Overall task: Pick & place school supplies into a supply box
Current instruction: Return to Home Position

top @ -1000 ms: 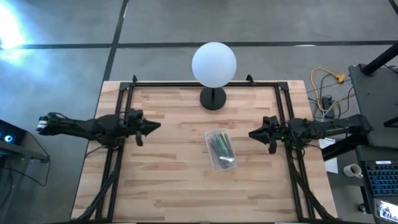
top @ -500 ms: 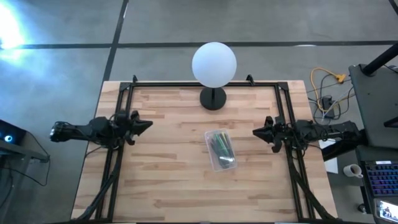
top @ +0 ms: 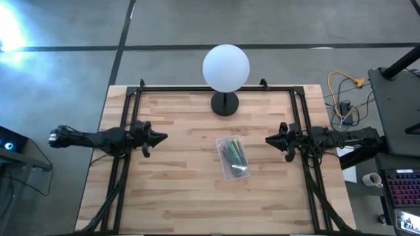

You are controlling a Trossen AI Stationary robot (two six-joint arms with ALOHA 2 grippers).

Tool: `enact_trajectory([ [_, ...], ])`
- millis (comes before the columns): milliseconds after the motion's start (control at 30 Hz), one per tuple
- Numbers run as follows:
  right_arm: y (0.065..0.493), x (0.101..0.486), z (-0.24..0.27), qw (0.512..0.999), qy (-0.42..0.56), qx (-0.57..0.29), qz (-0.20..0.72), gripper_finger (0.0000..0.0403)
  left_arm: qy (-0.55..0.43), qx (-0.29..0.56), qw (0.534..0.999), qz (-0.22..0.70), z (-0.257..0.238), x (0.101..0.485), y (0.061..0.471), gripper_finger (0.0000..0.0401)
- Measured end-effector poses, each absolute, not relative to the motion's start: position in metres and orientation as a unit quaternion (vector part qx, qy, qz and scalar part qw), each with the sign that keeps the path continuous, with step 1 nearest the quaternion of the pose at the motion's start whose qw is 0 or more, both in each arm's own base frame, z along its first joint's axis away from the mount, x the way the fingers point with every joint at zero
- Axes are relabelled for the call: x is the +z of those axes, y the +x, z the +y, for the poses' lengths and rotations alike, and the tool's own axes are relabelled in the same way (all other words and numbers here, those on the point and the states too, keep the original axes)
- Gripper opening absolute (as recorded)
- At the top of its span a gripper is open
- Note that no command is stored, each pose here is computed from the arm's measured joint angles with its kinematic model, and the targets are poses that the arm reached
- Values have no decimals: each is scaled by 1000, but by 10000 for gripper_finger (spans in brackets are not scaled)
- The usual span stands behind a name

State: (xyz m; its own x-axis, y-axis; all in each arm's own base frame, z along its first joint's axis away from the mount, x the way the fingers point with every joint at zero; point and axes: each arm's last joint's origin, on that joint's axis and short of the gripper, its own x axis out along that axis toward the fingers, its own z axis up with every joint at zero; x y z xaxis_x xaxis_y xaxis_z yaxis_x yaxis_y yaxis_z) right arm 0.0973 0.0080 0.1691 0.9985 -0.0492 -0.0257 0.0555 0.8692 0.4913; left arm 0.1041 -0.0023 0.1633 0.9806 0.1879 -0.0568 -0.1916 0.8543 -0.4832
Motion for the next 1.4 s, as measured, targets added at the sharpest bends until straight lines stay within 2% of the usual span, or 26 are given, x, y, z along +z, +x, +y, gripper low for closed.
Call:
enact_trajectory([
  [767,97,169,8,967,255,-26,7,52,-212,142,951,175,-4,129,119,3],
  [1400,97,169,8,967,255,-26,6,52,-191,161,935,252,-4,112,122,3],
])
